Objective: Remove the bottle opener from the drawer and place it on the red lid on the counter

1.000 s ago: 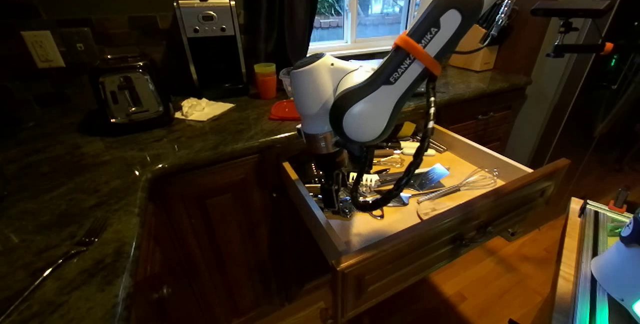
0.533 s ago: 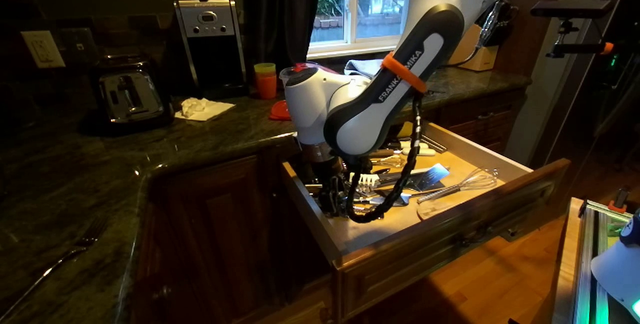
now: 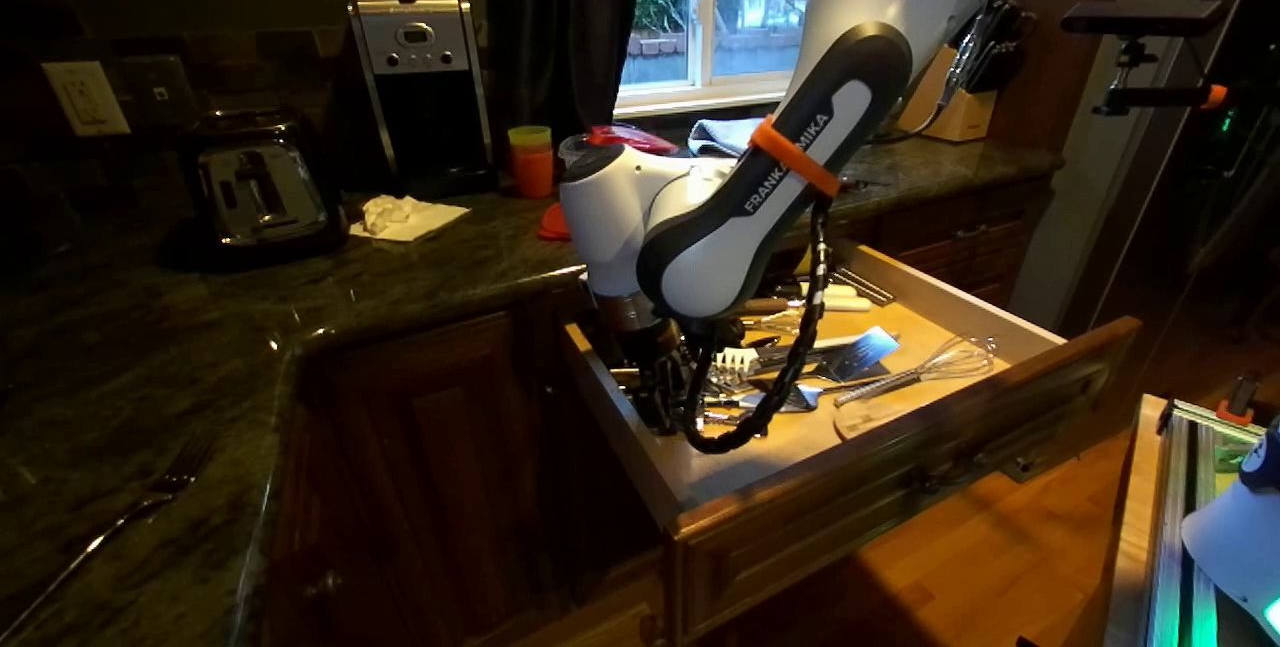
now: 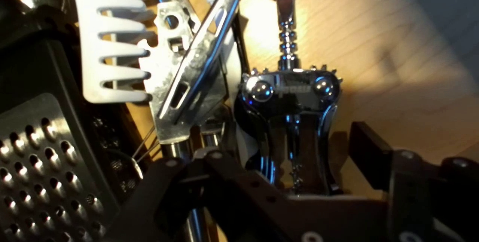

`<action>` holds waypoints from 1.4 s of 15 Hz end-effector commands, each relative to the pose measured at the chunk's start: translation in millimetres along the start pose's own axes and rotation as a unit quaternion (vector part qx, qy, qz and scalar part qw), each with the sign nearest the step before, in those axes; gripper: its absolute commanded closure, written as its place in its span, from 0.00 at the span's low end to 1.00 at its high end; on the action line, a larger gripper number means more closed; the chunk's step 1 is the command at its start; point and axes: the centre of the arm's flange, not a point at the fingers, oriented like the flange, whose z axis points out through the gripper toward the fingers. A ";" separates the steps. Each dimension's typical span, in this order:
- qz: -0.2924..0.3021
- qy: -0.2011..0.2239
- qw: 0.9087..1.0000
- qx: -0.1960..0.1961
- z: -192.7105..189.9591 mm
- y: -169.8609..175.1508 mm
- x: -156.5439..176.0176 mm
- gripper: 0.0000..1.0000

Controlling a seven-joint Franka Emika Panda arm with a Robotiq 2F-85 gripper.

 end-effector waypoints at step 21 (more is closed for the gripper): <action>-0.016 0.006 1.000 0.003 -56.7 9.2 -60.2 0.79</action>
